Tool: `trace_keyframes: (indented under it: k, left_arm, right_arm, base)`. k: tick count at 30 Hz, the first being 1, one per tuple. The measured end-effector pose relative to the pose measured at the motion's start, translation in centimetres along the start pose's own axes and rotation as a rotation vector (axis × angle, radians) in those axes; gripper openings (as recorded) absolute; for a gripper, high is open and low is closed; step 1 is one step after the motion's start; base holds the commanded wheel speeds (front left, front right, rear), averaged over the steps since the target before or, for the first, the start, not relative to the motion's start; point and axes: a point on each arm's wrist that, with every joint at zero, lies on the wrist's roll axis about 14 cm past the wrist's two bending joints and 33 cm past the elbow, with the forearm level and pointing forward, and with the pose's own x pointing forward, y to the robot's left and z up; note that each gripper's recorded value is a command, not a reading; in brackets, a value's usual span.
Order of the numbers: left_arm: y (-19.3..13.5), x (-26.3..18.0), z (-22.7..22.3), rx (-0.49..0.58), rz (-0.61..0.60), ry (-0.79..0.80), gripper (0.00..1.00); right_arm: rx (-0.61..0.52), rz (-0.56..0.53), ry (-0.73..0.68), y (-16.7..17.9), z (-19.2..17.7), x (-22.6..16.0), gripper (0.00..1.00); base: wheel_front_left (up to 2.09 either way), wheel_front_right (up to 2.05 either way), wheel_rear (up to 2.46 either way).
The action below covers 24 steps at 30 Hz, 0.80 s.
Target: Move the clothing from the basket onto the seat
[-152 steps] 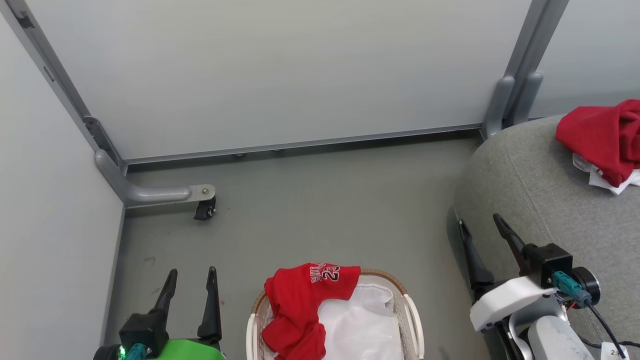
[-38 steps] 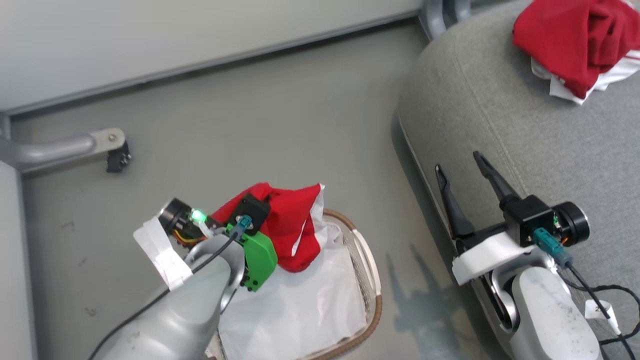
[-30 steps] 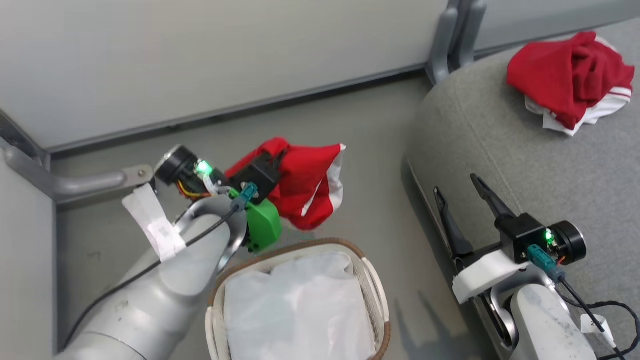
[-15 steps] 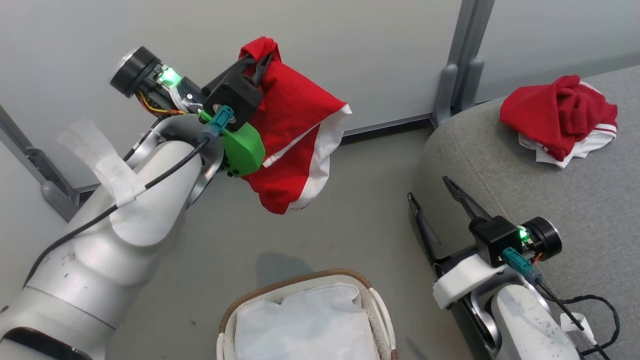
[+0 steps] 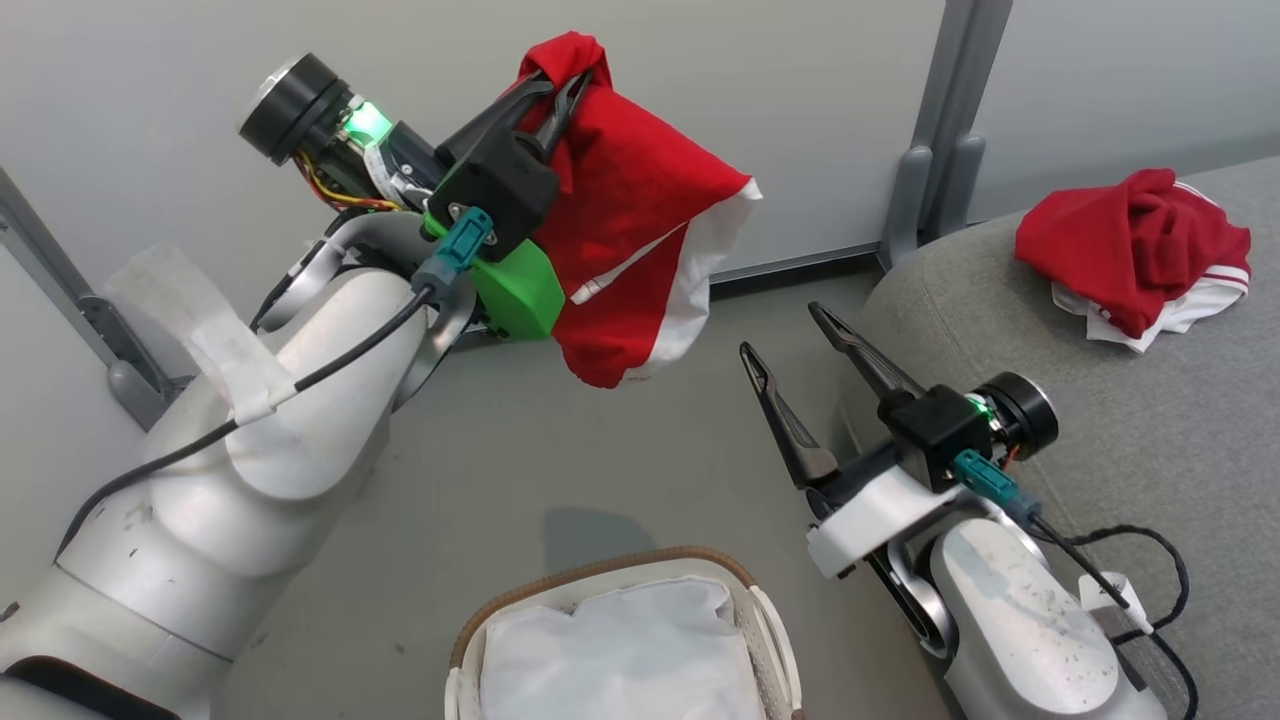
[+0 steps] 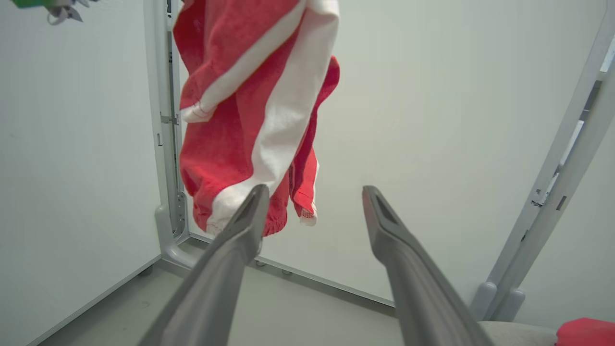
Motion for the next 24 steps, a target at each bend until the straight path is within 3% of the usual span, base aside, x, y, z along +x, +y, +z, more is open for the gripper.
trace_keyframes:
  k: [17, 18, 19, 20, 21, 22, 24]
  left_arm:
    - [-3.4, -1.1, 3.9, -0.008, -0.079, -0.105, 0.0]
    - [-3.5, -1.3, 3.9, -0.011, -0.081, -0.105, 0.0]
    - [-3.6, -1.4, 3.9, -0.013, -0.081, -0.102, 0.0]
    - [-3.6, -1.6, 3.7, -0.027, -0.079, -0.095, 0.0]
    - [-3.7, -1.8, 3.6, -0.036, -0.079, -0.091, 0.0]
    - [-3.7, -2.0, 3.3, -0.043, -0.077, -0.083, 0.0]
    - [-3.8, -2.3, 2.5, -0.059, -0.075, -0.064, 0.0]
  right_arm:
    - [-0.073, 0.157, 0.001, 3.3, 0.6, 4.6, 1.0]
    - [-0.074, 0.165, 0.005, 3.6, 0.5, 4.7, 0.85]
    - [-0.075, 0.174, 0.007, 3.8, 0.4, 4.9, 0.56]
    - [-0.076, 0.181, 0.007, 4.0, 0.4, 5.1, 0.34]
    - [-0.078, 0.186, 0.005, 4.1, 0.5, 5.2, 0.24]
    - [-0.079, 0.19, 0.002, 4.3, 0.6, 5.4, 0.0]
    - [-0.077, 0.192, -0.005, 4.3, 0.8, 5.6, 0.0]
  base:
    - [0.0, 0.0, 0.0]
    - [0.0, 0.0, 0.0]
    - [0.0, 0.0, 0.0]
    - [0.0, 0.0, 0.0]
    - [0.0, 0.0, 0.0]
    - [0.0, 0.0, 0.0]
    - [0.0, 0.0, 0.0]
